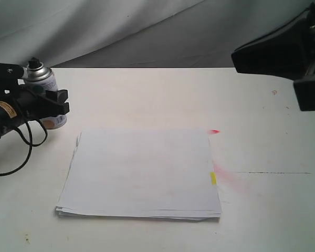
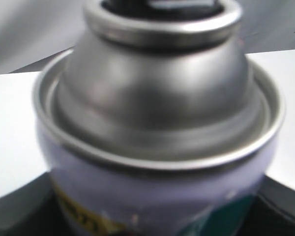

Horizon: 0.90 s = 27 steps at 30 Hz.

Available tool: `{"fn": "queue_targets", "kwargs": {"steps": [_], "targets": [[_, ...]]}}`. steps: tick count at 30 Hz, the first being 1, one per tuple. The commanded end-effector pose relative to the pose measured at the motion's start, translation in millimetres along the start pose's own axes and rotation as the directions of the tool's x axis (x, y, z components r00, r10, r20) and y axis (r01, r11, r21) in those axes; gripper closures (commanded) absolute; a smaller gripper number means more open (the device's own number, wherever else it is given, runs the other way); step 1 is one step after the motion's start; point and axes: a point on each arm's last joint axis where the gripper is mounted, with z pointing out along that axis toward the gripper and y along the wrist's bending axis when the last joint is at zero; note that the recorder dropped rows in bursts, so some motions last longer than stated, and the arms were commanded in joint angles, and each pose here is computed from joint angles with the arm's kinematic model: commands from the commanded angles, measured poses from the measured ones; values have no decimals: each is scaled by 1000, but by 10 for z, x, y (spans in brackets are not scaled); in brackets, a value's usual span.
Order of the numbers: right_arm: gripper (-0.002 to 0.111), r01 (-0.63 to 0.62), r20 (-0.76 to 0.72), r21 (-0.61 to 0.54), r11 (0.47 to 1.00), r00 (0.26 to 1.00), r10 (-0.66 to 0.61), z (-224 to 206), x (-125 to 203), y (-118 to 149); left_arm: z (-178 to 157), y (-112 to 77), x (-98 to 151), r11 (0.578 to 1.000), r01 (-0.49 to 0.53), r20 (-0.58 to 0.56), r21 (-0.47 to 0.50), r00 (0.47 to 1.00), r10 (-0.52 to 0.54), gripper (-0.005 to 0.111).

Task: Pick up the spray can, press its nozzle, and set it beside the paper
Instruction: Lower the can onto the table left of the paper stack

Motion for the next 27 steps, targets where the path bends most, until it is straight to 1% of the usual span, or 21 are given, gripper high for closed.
{"fn": "queue_targets", "kwargs": {"steps": [1,6,13,19,27], "targets": [[108,2,22,27,1000,1000,-2,-13,-8,-16,16,16,-2,1000,-21,55,-13,998,21,107],[108,1,49,57,998,999,-4,-15,-33,-43,47,22,66,1000,-14,33,-12,999,14,107],[108,0,59,68,998,998,-4,-16,-41,-53,71,28,136,1000,-6,6,-14,1000,6,107],[108,0,60,69,998,998,-4,-16,-42,-54,93,32,218,997,75,-34,-16,997,-75,107],[108,0,67,77,997,998,-5,-17,-49,-61,93,37,246,997,70,-61,-23,996,-71,107]]}}
